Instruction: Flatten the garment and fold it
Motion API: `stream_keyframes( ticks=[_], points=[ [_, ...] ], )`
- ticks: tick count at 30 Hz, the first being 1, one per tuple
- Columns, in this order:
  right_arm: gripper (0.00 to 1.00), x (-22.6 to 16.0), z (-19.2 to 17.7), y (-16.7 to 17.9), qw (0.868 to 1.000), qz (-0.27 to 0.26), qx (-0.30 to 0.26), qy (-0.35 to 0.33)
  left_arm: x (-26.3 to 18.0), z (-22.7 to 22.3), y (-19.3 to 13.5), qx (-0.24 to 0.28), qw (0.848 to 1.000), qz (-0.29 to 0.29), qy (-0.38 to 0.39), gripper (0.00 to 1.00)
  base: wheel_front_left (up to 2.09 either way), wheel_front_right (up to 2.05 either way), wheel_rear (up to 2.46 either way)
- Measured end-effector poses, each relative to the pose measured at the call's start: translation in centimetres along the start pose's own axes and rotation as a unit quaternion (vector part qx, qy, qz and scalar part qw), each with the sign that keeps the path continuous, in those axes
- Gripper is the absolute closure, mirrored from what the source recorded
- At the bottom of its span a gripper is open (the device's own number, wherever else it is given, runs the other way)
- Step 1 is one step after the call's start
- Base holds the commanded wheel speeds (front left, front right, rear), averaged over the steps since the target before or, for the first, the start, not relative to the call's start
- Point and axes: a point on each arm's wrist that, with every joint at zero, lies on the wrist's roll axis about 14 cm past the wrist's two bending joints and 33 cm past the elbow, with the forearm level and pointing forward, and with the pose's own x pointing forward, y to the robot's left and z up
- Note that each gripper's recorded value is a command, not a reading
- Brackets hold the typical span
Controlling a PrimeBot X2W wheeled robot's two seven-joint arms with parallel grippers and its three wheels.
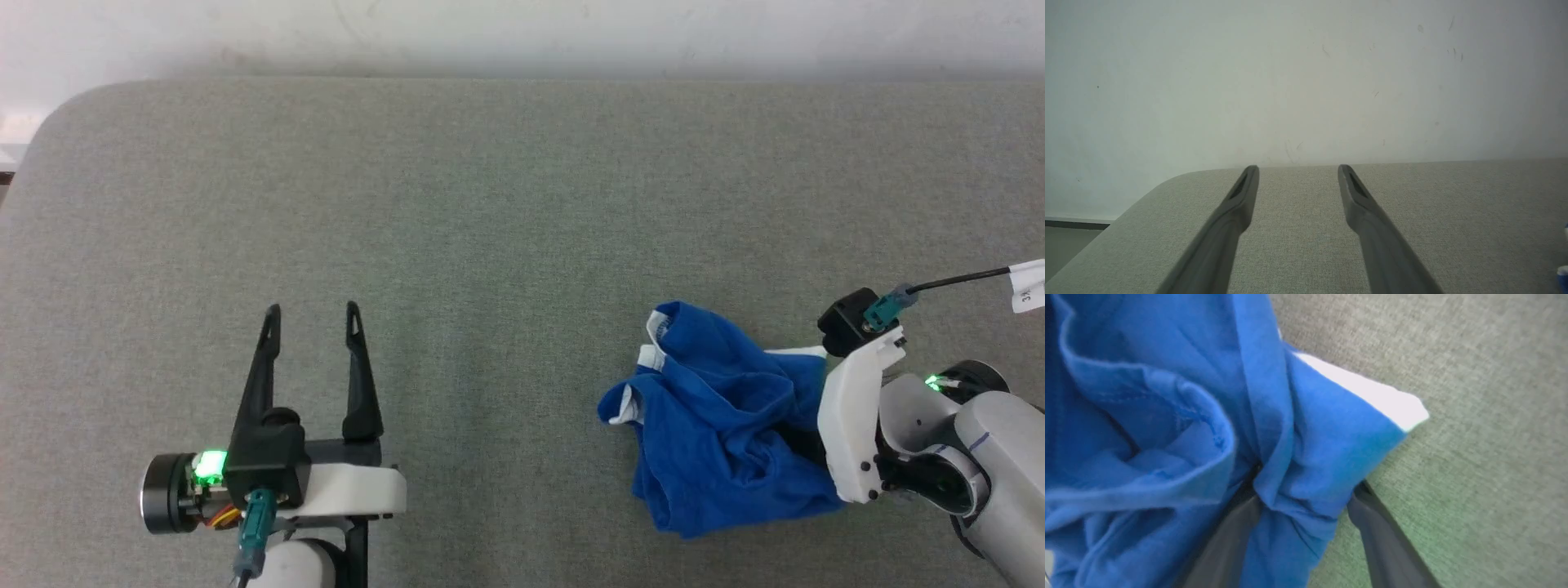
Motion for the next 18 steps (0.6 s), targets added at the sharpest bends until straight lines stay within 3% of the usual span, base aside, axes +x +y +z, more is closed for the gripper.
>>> stream_keyframes(
  ticks=[9, 14, 18],
  points=[
    [1.00, -2.9, 4.4, 0.3, 0.993, -0.001, -0.044, -0.114, 1.1, 0.2, -1.3, -0.005, 1.000, -0.018, -0.010, 0.00, 0.00, 0.00, 0.00],
    [1.00, -7.8, 6.3, -3.1, 0.982, -0.061, -0.080, -0.157, 2.8, 1.0, -3.0, -0.007, 0.999, -0.039, -0.033, 0.00, 0.00, 0.00, 0.00],
    [1.00, -11.0, 4.8, -7.4, 0.977, -0.127, -0.073, -0.152, 4.2, 1.1, -5.2, -0.003, 0.996, -0.071, -0.048, 0.00, 0.00, 0.00, 0.00]
  ],
)
